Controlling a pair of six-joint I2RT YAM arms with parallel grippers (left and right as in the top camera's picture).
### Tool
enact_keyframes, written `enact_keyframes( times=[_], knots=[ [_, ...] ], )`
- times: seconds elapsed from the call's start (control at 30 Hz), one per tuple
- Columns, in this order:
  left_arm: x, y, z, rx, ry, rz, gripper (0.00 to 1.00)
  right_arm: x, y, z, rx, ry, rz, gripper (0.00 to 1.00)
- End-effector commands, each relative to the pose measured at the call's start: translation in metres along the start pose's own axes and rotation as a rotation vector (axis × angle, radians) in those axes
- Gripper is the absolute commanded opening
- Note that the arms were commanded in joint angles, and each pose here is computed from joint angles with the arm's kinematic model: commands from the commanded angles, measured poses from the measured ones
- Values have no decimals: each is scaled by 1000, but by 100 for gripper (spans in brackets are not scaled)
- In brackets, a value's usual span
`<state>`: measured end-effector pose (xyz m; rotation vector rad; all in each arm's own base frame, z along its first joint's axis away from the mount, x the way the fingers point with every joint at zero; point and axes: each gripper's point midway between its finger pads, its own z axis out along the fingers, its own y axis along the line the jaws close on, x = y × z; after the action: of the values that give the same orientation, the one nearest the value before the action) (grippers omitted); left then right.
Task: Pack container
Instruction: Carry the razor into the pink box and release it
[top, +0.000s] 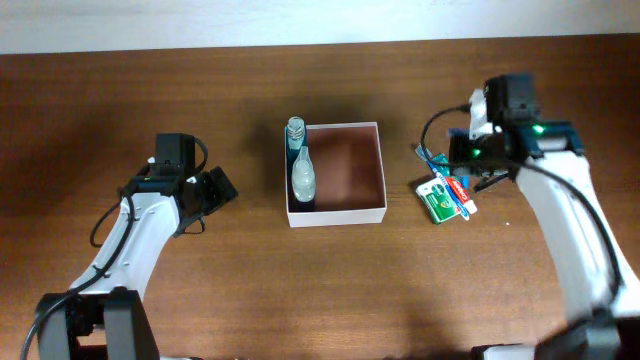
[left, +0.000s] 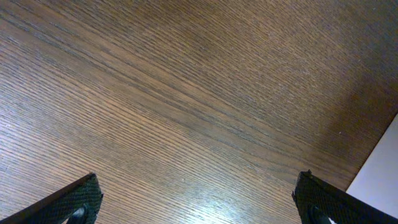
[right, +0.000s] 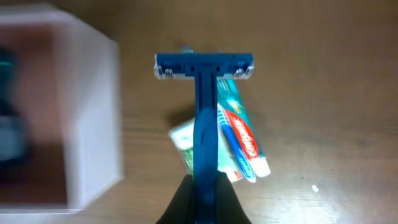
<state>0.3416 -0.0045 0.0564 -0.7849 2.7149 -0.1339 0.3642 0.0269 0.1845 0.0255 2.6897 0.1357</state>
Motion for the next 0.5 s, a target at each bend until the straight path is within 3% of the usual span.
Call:
enact_keyframes(
  times=[0.0,0.27,0.47],
  knots=[
    [1,2,2,-10,2,4,99,-4,55,-33,-157,-77,-76,4],
    [1,2,2,-10,2,4,100,11,158,-5,-288,-45,-189,4],
    [1,2,2,-10,2,4,100,15,188,42,-282,-10,-245,4]
  ],
)
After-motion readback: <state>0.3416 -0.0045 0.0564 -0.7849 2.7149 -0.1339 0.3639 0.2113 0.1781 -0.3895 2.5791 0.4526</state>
